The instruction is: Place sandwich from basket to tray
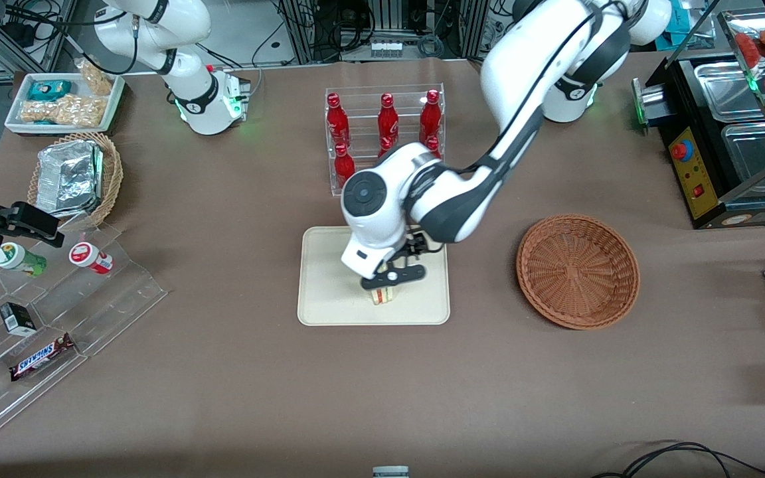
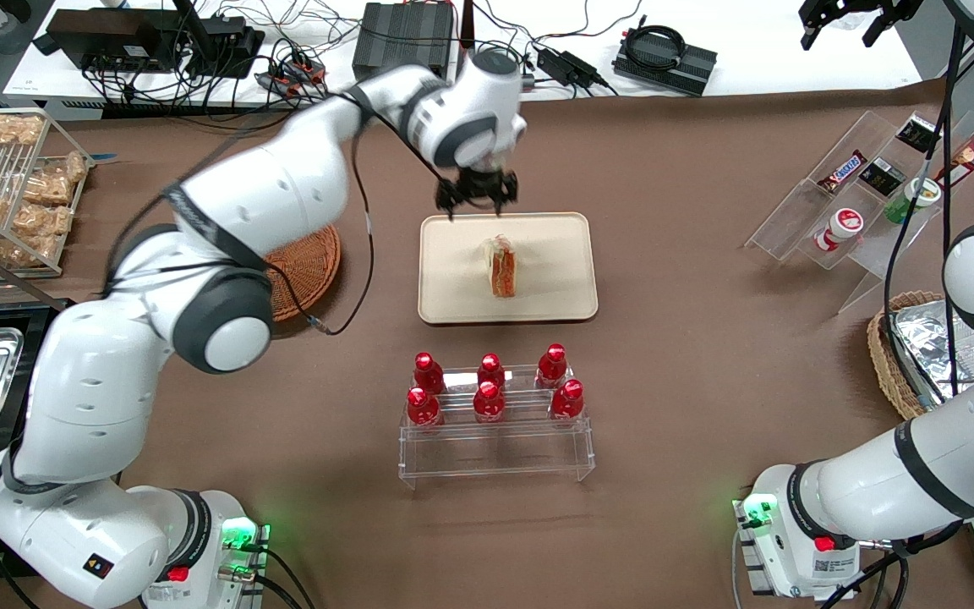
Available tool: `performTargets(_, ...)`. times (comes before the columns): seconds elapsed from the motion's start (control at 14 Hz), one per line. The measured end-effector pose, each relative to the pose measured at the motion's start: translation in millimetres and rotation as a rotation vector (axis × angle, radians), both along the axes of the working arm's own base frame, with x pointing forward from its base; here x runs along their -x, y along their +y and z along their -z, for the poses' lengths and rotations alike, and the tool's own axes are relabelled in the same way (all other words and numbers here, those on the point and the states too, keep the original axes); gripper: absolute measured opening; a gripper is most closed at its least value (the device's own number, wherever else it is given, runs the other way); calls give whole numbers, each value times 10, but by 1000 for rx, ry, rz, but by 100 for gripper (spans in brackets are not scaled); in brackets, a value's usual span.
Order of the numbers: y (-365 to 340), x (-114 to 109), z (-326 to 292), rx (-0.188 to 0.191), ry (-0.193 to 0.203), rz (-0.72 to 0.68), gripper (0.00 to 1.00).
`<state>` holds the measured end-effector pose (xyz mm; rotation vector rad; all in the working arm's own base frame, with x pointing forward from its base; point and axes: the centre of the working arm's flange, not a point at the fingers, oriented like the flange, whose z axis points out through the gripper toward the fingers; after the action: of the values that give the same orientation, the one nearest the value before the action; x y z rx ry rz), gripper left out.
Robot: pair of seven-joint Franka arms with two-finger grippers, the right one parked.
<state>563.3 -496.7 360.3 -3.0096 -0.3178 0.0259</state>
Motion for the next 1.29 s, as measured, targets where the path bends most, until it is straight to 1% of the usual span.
performTargets(0.07,282,-153,-298,9,5,-25,100)
performTargets(0.14,633,-295,-607,32,36,-27,100)
performTargets(0.21,1029,-399,-907,59,79,-12,100)
performTargets(0.29,1444,-465,-1181,79,112,1,100)
performTargets(0.36,1880,-496,-1437,89,134,8,100)
performTargets(0.5,2703,-431,-1856,80,173,13,100)
performTargets(0.64,3443,-287,-2151,67,227,25,100)
performTargets(0.71,3751,-229,-2247,67,246,19,100)
performTargets(0.79,4013,-191,-2315,68,253,1,100)
performTargets(0.86,4218,-167,-2357,70,250,-21,100)
performTargets(1.0,4450,-126,-2390,70,248,-56,100)
performTargets(1.07,4493,-105,-2392,64,249,-64,100)
performTargets(1.29,4540,32,-2376,23,257,-74,100)
